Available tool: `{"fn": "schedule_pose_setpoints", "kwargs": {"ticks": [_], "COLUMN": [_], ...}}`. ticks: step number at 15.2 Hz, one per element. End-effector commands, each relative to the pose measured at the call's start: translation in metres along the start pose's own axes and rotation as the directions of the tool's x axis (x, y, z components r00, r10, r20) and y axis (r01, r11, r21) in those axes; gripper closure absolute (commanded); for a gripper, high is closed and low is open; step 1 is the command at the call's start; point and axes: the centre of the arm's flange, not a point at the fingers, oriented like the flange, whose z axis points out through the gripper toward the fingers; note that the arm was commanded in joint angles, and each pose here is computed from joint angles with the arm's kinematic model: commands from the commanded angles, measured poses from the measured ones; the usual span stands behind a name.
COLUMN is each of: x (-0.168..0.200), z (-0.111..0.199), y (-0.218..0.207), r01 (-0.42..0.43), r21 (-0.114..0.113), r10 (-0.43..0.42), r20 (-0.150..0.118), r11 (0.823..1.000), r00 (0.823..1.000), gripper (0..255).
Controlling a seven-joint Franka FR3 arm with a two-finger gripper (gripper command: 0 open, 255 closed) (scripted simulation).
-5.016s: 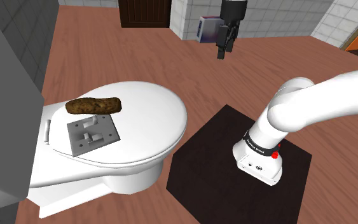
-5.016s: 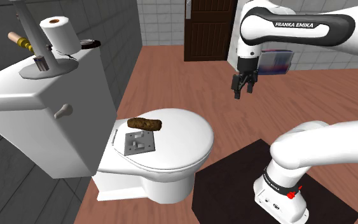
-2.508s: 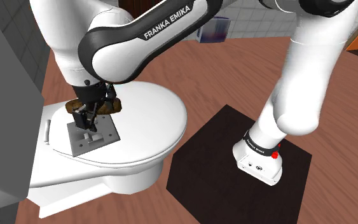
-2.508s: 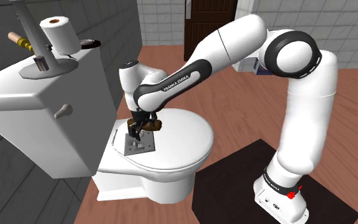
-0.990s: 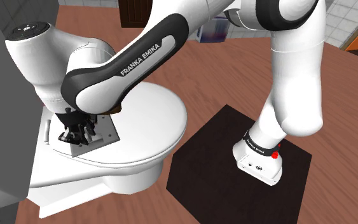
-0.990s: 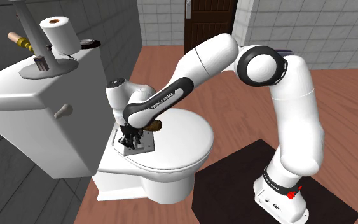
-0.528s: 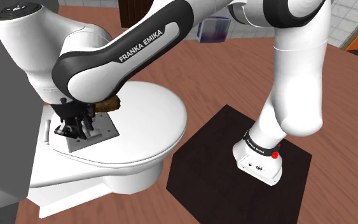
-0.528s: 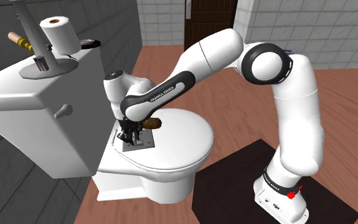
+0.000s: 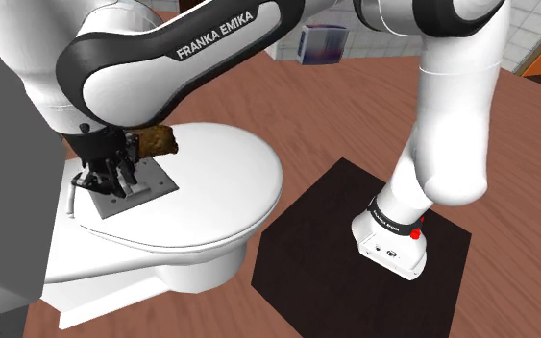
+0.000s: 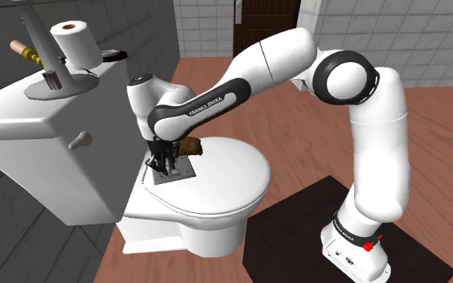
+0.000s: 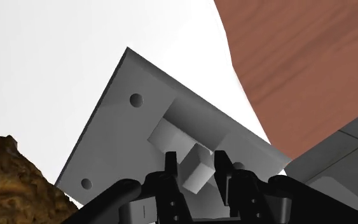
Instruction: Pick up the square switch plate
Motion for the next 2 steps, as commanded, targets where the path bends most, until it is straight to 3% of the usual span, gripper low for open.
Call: {"fn": "schedule_pose_setpoints", "kwargs": {"ticks": [1,2], "x": [-0.0005,-0.0005], "z": [-0.0074,-0.0074], "y": [-0.0003,-0.0003], "r01": [0.0,0.0], "r21": [0.0,0.0], "r10": [0.0,0.0], "r20": [-0.001,-0.001], "r11": [1.0,1.0], "r00": [1.0,1.0], "gripper": [255,255]}}
